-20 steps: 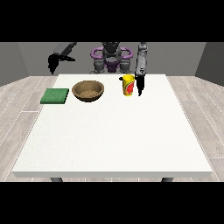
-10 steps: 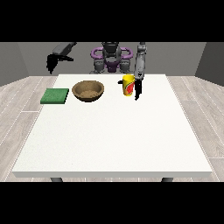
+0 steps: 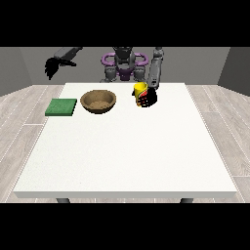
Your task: Pick the cup and pour the ball into the bowl, then pick the bowl and place it on the pad
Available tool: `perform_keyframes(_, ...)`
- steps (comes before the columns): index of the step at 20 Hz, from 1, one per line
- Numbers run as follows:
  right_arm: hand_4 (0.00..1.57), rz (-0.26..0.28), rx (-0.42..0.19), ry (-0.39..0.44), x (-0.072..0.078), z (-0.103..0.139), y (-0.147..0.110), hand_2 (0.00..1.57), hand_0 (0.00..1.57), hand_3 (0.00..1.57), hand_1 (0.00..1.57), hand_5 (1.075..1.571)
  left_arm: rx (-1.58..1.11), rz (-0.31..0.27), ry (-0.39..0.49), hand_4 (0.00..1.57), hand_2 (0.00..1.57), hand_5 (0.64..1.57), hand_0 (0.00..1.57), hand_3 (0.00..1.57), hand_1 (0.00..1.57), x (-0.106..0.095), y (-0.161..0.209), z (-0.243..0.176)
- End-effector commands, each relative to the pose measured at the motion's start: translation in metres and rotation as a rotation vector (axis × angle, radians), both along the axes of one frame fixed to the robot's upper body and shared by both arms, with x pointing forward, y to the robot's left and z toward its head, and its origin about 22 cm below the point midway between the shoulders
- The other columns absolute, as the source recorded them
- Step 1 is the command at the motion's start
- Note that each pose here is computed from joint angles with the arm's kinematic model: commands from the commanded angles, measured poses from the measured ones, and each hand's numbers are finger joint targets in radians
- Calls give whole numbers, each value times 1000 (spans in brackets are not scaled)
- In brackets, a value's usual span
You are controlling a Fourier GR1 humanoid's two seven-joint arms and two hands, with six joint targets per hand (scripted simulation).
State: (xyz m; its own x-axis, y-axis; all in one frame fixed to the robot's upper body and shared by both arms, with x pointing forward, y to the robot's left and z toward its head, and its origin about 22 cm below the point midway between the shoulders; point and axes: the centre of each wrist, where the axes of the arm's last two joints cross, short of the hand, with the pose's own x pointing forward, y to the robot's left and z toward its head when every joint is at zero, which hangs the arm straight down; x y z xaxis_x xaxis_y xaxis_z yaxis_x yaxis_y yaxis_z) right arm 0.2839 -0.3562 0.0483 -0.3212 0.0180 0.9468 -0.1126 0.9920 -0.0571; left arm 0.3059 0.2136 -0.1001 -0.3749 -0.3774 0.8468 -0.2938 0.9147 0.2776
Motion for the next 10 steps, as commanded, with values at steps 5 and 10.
perform_keyframes(5, 0, -68, -4, 236, -16, -38, -20, 0, 0, 0, 0, 1569, 372, 62, 185, 1571, 1571, 1329, 1414, 1571, 1414, 38, 55, 49)
perform_keyframes(10, 0, -56, 33, 178, -12, -45, -15, 0, 0, 0, 0, 1568, 537, 146, 203, 1571, 1571, 1282, 1459, 1571, 1459, 83, 88, 121)
